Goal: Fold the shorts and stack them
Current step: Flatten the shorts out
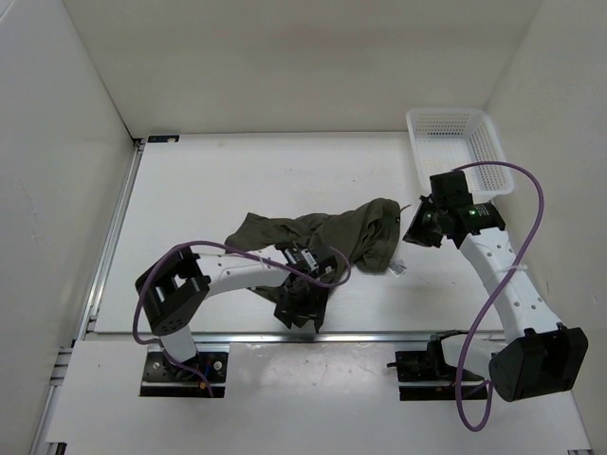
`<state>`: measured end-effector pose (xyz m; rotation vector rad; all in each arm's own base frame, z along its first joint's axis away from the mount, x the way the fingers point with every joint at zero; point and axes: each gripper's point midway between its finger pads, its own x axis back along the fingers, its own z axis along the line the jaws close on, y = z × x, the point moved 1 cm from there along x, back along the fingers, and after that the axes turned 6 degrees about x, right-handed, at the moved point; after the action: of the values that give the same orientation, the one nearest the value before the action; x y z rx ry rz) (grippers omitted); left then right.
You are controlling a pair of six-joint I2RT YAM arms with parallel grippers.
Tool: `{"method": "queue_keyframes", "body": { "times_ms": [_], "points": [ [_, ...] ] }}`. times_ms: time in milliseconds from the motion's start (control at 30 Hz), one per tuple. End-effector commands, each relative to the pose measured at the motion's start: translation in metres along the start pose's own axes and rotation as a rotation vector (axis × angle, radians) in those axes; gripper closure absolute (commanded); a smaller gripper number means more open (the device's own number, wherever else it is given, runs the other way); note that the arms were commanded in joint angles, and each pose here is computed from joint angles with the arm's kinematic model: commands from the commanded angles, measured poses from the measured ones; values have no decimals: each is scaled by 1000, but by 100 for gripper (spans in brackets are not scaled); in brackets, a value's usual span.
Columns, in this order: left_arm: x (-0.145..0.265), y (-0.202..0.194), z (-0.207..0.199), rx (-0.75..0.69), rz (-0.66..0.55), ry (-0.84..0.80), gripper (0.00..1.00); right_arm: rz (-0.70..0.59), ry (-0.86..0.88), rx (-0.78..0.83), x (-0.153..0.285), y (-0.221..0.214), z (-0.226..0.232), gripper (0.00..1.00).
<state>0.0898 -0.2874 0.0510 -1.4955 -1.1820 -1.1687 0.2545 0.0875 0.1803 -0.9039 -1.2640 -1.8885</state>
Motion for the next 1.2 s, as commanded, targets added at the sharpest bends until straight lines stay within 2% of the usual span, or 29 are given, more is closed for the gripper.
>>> {"method": "queue_keyframes", "body": {
  "times_ms": [0, 67, 200, 267, 333, 433, 533, 600, 633, 667, 700, 733, 800, 933, 1000, 1033, 1100, 1133, 1167],
  "points": [
    [12, 12, 10, 102, -74, -57, 19, -32, 39, 16, 7, 4, 4, 88],
    [9, 9, 16, 146, -31, -82, 11, -32, 39, 16, 7, 4, 4, 87],
    [17, 14, 12, 188, -29, -156, 0, -36, 51, 26, 9, 4, 6, 87],
    [17, 22, 13, 219, -38, -177, 0, -36, 52, 26, 9, 4, 6, 87],
    [10, 32, 23, 277, -44, -156, 8, -44, 56, 26, 12, 4, 6, 87],
    [13, 48, 16, 295, -82, -199, 11, -43, 65, 27, 15, 2, 7, 87],
    [10, 57, 2, 289, -56, -228, 16, -63, 66, 27, 20, 4, 6, 86],
    [5, 59, -1, 292, -39, -224, 25, -55, 61, 27, 20, 2, 5, 86],
    [7, 61, -3, 289, -45, -231, 43, -55, 61, 27, 20, 2, 5, 86],
    [3, 61, -2, 293, -37, -221, 56, -55, 61, 27, 20, 2, 5, 86],
    [4, 60, -3, 292, -29, -227, 64, -55, 61, 27, 20, 2, 5, 86],
    [1, 57, 0, 295, -23, -219, 78, -46, 56, 26, 17, -1, 4, 83],
    [9, 59, 1, 310, -38, -236, 88, -43, 61, 19, 18, 0, 3, 79],
    [39, 71, 14, 344, -113, -280, 90, -2, 120, 13, 6, -3, 13, 63],
    [61, 78, 25, 360, -166, -278, 90, 3, 173, 7, 1, 3, 21, 61],
    [87, 86, 35, 375, -231, -270, 90, 17, 193, -18, -4, 5, 24, 61],
    [114, 94, 46, 385, -308, -250, 90, 31, 289, -33, -8, 11, 40, 61],
    [142, 106, 50, 379, -389, -258, 90, 65, 305, -51, -17, 10, 44, 61],
    [150, 104, 54, 381, -382, -242, 90, 79, 322, -60, -21, 11, 48, 61]
  ]
}}
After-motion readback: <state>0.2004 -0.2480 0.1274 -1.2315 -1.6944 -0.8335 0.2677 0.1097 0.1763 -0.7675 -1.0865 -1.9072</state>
